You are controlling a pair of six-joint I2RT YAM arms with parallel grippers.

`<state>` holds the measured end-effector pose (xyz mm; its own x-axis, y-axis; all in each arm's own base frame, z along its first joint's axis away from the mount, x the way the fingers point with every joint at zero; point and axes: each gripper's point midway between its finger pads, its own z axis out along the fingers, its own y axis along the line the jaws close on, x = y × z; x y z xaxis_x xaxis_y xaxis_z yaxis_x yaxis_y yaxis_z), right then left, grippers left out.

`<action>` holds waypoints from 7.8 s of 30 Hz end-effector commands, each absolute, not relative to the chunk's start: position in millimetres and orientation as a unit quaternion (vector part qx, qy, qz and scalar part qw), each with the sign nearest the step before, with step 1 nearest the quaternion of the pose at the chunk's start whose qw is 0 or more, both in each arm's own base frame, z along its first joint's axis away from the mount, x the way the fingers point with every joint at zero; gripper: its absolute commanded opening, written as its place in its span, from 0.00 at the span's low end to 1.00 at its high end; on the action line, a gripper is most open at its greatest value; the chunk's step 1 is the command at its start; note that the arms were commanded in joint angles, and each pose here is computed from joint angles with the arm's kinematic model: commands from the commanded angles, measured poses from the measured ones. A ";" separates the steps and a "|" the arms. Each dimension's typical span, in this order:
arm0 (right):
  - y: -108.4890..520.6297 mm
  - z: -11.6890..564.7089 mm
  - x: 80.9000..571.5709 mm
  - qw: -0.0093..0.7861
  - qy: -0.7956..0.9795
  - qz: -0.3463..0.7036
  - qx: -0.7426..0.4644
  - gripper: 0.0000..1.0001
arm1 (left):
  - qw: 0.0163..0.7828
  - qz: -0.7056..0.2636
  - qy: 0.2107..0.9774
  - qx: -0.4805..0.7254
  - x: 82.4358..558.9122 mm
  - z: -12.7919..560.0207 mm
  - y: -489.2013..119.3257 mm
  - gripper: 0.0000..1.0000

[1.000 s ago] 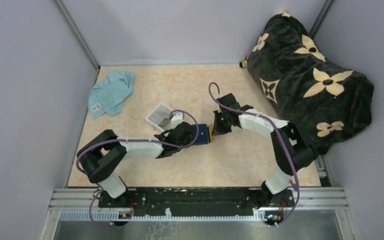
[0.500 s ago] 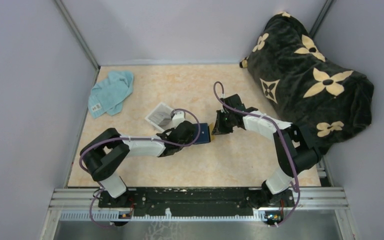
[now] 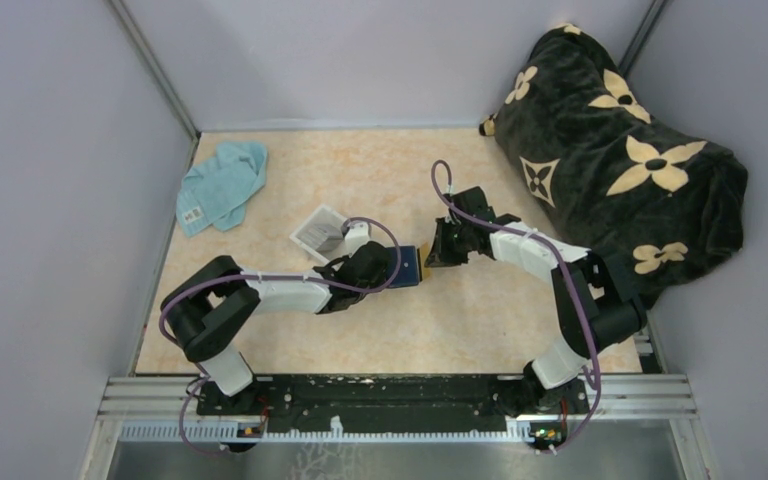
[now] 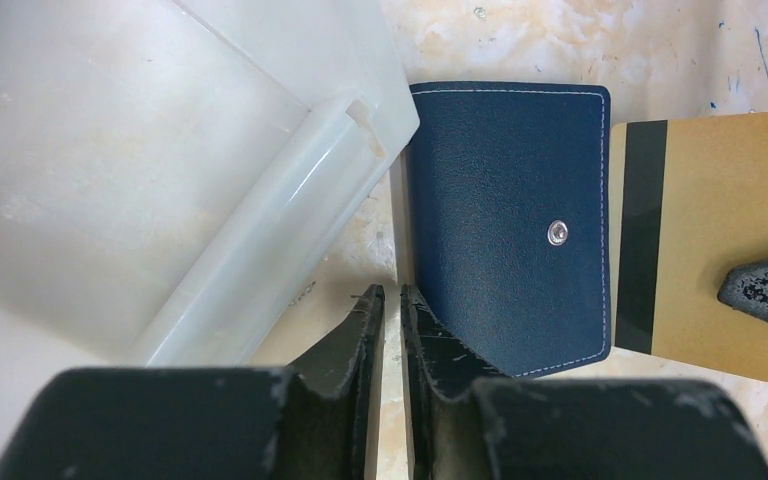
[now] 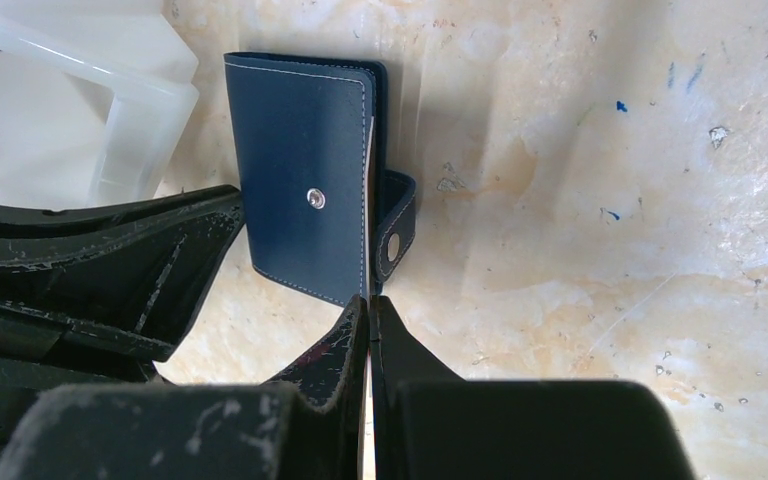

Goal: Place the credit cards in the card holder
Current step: Open the card holder at the center of the board.

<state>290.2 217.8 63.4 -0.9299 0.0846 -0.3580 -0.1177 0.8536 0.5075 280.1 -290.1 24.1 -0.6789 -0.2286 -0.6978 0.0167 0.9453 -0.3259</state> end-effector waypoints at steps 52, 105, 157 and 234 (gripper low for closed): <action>218.1 74.0 297.4 0.214 0.915 0.341 0.005 0.00 | 0.351 -0.092 0.931 -0.038 258.6 -19.3 -265.7 0.17; 228.5 89.6 296.1 0.222 0.890 0.398 0.012 0.00 | 0.346 -0.088 0.934 -0.038 252.6 -23.3 -259.3 0.17; 247.1 90.8 280.1 0.225 0.888 0.399 -0.040 0.00 | 0.345 -0.277 0.894 0.069 243.1 -10.6 -331.4 0.23; 244.0 58.4 272.8 0.252 0.950 0.129 -0.130 0.00 | 0.394 -0.251 0.884 -0.011 255.5 83.7 -336.1 0.35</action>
